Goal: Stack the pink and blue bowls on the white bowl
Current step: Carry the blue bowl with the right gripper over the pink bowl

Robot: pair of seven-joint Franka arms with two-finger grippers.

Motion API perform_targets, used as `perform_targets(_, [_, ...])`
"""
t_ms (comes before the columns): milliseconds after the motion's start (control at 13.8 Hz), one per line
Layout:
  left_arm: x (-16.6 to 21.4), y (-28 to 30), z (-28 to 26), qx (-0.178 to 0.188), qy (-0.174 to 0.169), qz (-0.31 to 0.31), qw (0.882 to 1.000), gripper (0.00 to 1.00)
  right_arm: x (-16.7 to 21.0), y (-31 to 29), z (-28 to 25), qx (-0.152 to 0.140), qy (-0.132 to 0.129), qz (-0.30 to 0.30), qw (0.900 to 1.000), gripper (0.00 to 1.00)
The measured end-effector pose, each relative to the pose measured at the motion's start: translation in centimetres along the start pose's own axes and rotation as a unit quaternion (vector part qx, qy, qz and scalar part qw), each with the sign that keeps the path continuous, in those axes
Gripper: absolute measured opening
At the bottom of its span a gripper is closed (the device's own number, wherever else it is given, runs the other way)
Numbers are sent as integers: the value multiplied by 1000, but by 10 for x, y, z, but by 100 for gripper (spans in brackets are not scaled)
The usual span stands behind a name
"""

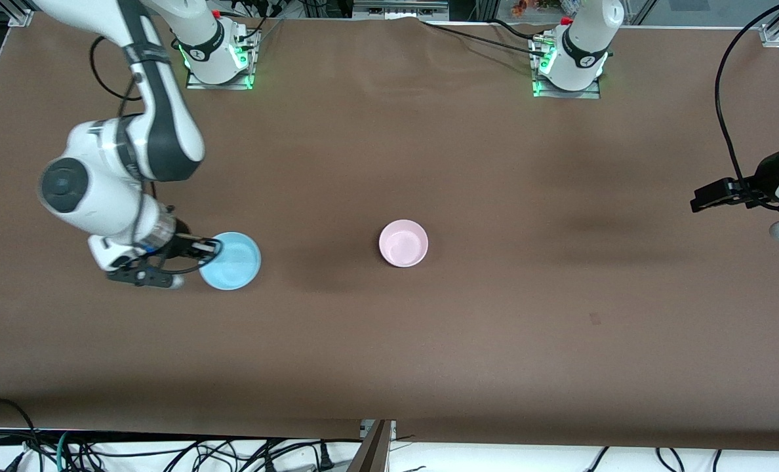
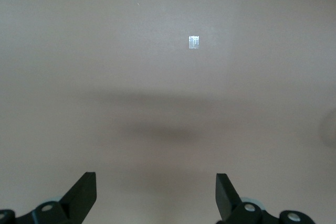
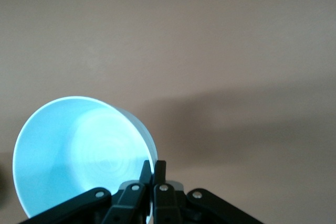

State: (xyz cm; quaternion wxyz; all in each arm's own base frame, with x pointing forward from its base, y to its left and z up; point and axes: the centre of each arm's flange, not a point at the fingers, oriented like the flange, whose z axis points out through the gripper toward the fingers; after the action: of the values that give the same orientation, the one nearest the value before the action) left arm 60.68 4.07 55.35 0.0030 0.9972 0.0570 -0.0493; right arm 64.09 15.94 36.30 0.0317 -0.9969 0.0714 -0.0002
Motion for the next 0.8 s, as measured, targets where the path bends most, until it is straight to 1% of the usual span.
perform_targets(218, [0, 0, 0, 0, 0, 0, 1000, 100, -19, -49, 17, -19, -2, 11, 1000, 3])
perform_targets(363, [0, 0, 0, 0, 0, 0, 1000, 100, -35, -86, 24, -22, -2, 20, 1000, 3])
perform_targets(580, [0, 0, 0, 0, 0, 0, 1000, 100, -56, -130, 27, -18, 7, 30, 999, 3])
perform_targets(798, [0, 0, 0, 0, 0, 0, 1000, 100, -65, -157, 32, -7, 26, 44, 999, 3])
